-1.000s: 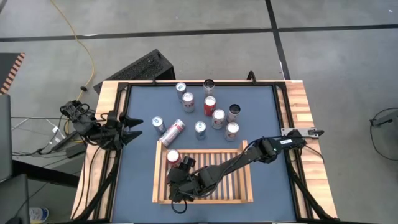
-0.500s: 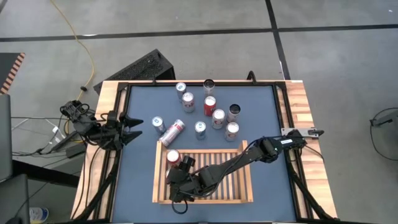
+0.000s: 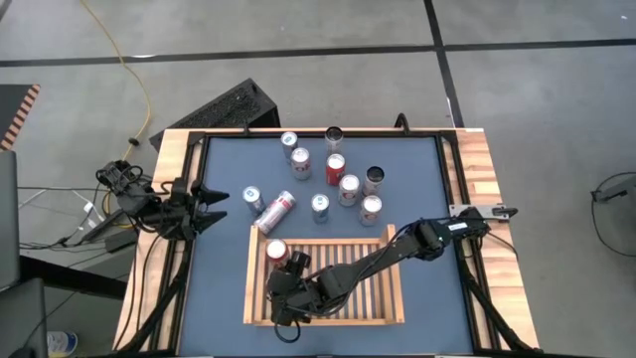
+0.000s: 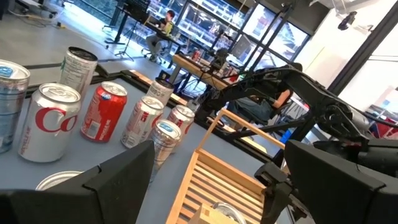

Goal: Place canned beverage on shelf
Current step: Put the left red soda can on the shelf aligned with the other red soda can, then adjust the red soda can on the shelf

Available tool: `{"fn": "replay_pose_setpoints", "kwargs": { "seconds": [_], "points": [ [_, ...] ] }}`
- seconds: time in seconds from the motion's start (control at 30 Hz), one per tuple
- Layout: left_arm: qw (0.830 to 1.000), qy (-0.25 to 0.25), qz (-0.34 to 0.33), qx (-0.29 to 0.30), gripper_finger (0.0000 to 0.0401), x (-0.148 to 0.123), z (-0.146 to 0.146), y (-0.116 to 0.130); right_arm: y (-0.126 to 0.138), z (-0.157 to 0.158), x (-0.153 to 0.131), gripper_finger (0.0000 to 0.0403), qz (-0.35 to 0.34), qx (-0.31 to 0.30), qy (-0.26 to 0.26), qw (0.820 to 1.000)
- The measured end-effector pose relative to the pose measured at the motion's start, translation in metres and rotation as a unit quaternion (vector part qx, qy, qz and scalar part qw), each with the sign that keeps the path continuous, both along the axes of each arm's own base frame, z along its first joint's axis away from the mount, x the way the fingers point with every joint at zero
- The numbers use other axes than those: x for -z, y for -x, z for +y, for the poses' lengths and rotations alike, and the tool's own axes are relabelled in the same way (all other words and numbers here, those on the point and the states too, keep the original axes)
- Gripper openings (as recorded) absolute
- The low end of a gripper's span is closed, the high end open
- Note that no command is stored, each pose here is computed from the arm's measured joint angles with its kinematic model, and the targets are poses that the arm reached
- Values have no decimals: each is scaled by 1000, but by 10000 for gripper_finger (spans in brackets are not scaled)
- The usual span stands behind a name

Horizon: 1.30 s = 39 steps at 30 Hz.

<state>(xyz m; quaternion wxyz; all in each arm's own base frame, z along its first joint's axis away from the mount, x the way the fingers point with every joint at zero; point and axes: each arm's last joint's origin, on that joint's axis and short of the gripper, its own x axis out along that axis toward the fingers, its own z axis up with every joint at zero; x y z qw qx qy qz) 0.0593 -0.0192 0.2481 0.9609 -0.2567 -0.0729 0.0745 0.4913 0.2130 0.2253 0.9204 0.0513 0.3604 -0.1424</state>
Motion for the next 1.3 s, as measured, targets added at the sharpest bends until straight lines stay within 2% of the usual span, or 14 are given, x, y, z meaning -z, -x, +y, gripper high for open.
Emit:
{"fn": "replay_pose_setpoints", "kwargs": {
  "seconds": [0.2,0.3,0.57,0.67,0.77,0.87,0.93,1.13,1.2,1.3],
  "points": [
    [1000,0,0,0,348,0,0,0,1,1,-2,355,-2,4,-6,1000],
    [1000,0,0,0,348,0,0,0,6,3,-14,351,-11,0,-10,1000],
    [1000,0,0,0,348,0,0,0,29,1,-45,350,9,16,-20,1000],
    [1000,0,0,0,348,0,0,0,44,10,-57,340,13,16,-22,1000],
    [1000,0,0,0,348,0,0,0,59,31,-56,306,21,13,-23,999],
    [1000,0,0,0,348,0,0,0,65,54,-39,248,22,16,-32,999],
    [1000,0,0,0,348,0,0,0,67,62,-32,196,23,15,-30,999],
    [1000,1,3,1,348,1,0,0,41,65,-6,25,-8,-14,-28,999],
    [1000,6,6,3,348,2,0,0,35,65,-2,10,-13,-31,-31,999],
    [1000,11,8,3,348,3,0,-1,29,59,2,13,-13,-30,-37,999]
  ]
}}
